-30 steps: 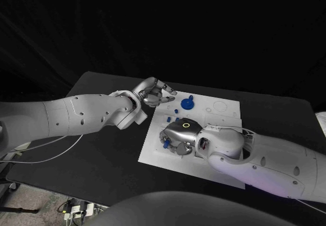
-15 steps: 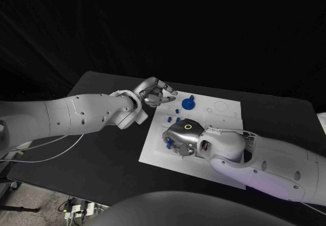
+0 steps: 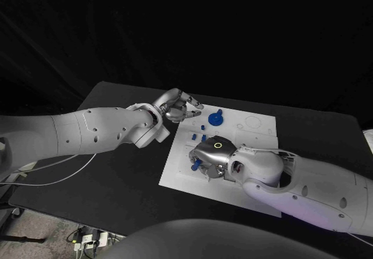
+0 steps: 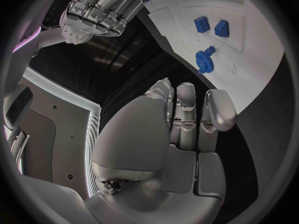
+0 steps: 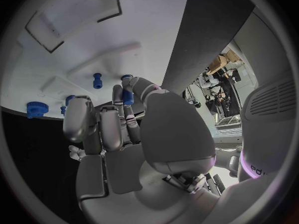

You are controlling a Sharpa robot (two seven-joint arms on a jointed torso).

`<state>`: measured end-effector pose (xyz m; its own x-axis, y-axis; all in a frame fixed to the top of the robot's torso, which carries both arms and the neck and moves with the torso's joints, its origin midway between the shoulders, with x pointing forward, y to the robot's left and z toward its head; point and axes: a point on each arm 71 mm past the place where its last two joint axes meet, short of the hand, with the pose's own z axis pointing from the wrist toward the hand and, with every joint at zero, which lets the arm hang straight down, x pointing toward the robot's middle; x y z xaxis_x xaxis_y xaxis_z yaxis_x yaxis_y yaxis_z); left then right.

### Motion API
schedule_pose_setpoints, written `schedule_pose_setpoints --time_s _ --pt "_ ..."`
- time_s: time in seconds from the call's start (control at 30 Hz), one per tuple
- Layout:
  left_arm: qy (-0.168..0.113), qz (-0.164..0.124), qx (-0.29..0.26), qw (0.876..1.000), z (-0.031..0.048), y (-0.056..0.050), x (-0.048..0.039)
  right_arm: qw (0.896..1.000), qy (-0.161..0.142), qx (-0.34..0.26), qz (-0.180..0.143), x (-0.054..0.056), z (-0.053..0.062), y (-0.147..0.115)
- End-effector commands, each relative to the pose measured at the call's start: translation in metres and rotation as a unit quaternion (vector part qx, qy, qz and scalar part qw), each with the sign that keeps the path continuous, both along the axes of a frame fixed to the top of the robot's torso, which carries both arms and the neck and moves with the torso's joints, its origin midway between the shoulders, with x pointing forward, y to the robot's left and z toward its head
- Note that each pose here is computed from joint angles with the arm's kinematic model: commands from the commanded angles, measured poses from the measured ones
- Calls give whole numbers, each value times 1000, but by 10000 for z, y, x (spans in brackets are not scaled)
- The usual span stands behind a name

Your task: Assemble the parts on the task board

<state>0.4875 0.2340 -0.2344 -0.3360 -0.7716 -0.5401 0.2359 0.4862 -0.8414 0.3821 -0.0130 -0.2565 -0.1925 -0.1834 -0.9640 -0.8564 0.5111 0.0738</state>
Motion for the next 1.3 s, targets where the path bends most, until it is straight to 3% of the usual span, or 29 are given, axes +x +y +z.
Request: schedule_pose_setpoints --time_s 0.03,0.87,1.3 --pt "4 -8 -1 1000 -2 -25 -3 1000 -4 -10 1 -5 -12 0" --pt "8 -8 1 1000 -13 -26 13 1000 6 -1 0 -10 -26 -4" --pt "7 -5 1 1000 -12 -7 12 998 -14 52 -15 34 39 -237"
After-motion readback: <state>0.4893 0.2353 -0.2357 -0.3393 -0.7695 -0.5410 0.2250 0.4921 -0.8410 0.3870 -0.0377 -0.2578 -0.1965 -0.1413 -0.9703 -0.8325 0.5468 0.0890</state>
